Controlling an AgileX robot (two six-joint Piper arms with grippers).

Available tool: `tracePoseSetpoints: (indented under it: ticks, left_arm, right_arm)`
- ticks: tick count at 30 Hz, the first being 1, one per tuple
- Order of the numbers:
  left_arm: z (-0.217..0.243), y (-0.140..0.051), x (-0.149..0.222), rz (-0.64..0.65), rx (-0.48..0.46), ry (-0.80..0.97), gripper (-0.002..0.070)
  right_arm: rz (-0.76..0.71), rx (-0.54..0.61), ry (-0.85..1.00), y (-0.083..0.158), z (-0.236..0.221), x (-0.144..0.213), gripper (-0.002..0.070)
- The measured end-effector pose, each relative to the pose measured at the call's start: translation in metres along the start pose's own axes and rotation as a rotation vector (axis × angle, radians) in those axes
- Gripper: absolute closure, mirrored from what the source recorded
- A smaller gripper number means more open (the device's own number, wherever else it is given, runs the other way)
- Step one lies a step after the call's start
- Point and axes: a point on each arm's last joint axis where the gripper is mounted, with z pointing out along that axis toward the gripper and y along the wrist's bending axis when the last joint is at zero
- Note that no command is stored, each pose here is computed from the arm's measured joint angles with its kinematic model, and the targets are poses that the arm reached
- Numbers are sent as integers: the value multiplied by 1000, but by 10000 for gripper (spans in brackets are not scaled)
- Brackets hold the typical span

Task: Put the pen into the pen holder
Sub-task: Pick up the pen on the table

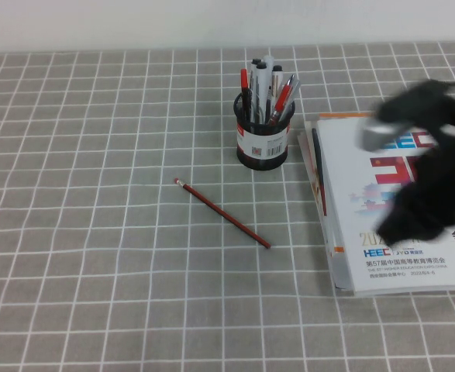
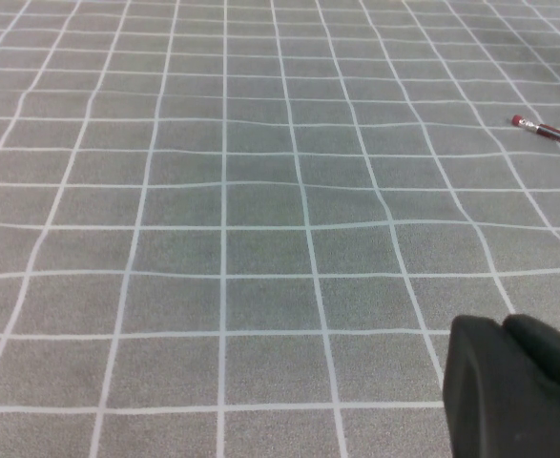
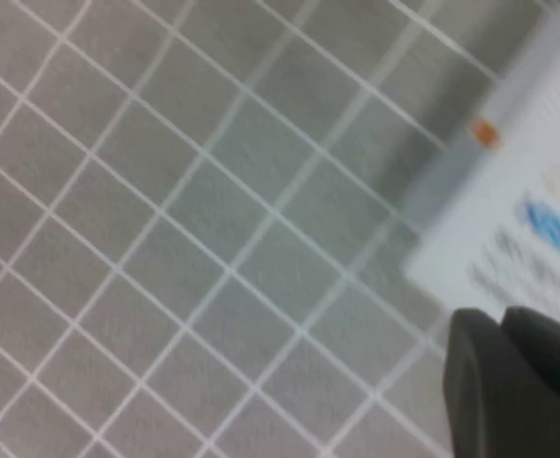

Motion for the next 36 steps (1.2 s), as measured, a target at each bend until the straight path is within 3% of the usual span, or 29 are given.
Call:
tracePoseSetpoints:
  ticks: [6, 11, 14, 24, 27, 32, 36]
  left_arm:
    - [0, 0, 0, 0, 0, 0, 680]
    - [0, 0, 0, 0, 0, 0, 680]
    - [0, 0, 0, 0, 0, 0, 680]
    - [0, 0, 0, 0, 0, 0, 680]
    - [0, 0, 0, 0, 0, 0, 680]
    - [0, 0, 0, 0, 0, 0, 680]
    - [0, 0, 0, 0, 0, 0, 680]
  right_arm:
    - [-95, -16, 83, 9, 31, -68, 689]
    - [-207, 97, 86, 19, 57, -110, 688]
    - [-252, 143, 78, 25, 70, -128, 688]
    - [-248, 81, 92, 32, 125, -158, 682]
    - [-246, 64, 105, 34, 141, -161, 640]
    - [-238, 26, 126, 35, 163, -164, 500]
    - [-242, 15, 138, 36, 176, -166, 458]
